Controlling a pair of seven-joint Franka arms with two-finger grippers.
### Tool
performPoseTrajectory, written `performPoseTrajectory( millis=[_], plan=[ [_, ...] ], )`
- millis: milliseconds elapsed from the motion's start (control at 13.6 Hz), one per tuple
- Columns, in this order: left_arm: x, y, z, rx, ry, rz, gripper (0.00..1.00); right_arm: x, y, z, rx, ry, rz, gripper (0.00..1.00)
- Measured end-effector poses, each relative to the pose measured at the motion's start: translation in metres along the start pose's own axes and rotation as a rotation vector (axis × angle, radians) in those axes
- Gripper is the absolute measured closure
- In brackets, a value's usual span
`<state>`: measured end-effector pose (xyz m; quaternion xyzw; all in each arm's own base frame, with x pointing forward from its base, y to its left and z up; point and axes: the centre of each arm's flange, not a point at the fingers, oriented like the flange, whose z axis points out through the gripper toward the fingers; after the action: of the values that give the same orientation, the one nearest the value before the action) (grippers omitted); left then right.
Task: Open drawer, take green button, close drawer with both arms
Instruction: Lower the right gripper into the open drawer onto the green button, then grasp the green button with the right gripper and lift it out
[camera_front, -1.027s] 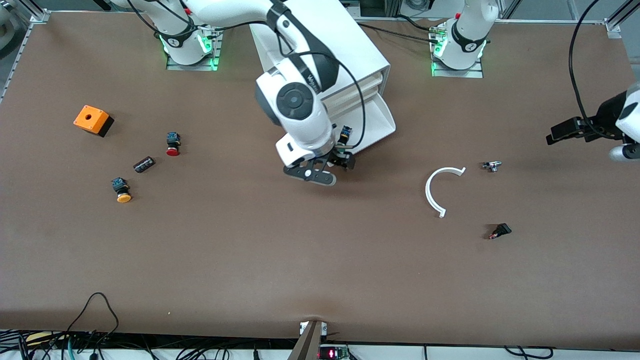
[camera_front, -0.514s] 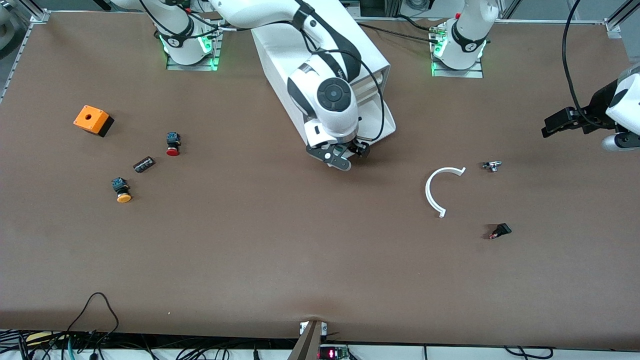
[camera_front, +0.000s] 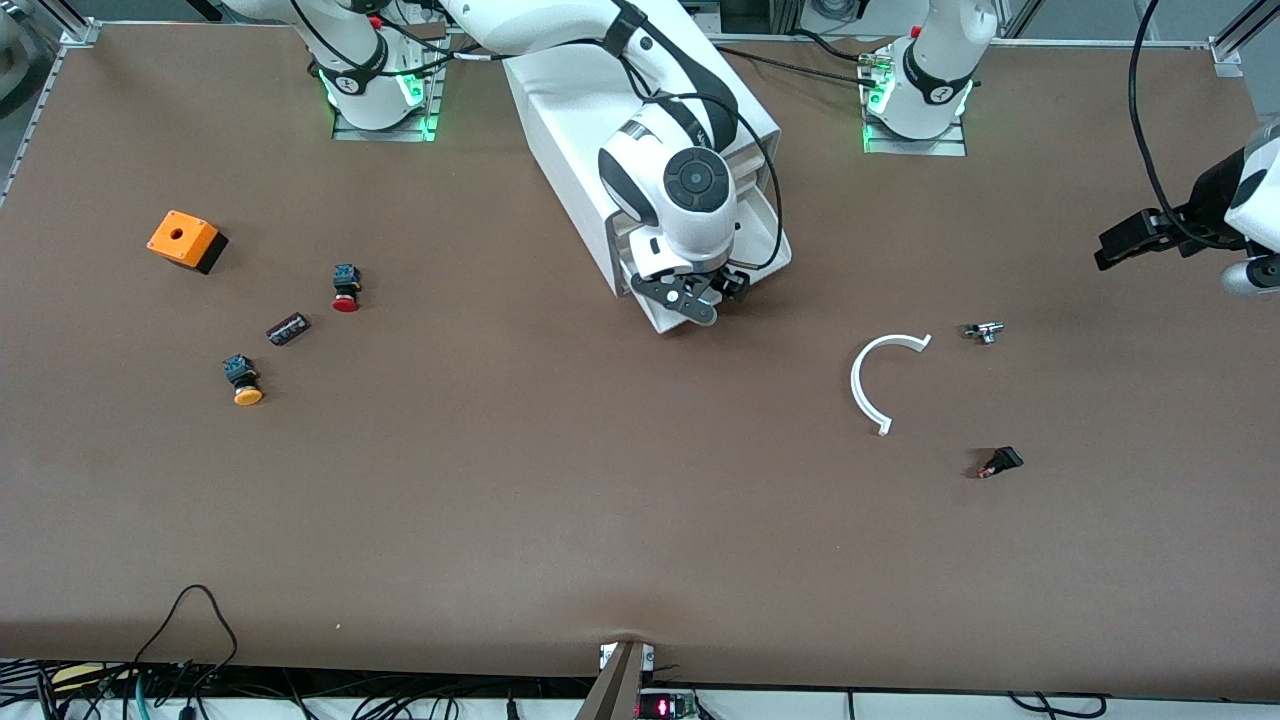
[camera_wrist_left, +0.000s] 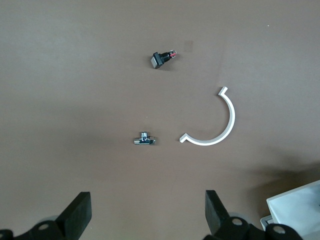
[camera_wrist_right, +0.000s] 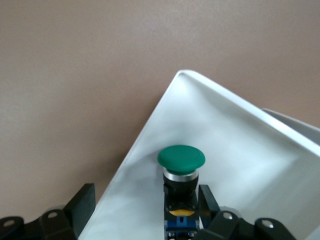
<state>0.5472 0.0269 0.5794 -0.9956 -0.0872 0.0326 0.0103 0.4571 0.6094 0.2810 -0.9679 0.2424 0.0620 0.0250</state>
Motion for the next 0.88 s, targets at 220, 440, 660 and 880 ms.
performPoseTrajectory(
  millis=[220,440,660,880],
  plan=[
    [-0.003,0.018,0.003,0.084,0.002,0.051,0.00,-0.013,0.002,0.013,-0.028,0.006,-0.018,0.22],
    [-0.006,0.032,0.005,0.107,-0.003,0.079,0.00,-0.024,0.004,0.022,-0.051,0.004,-0.029,0.42],
    [-0.006,0.031,0.005,0.107,-0.004,0.075,0.00,-0.026,0.004,0.022,-0.057,0.006,-0.032,0.67],
    [-0.005,0.032,0.006,0.108,-0.004,0.027,0.00,-0.020,0.004,0.015,-0.050,0.018,-0.027,0.67]
  ],
)
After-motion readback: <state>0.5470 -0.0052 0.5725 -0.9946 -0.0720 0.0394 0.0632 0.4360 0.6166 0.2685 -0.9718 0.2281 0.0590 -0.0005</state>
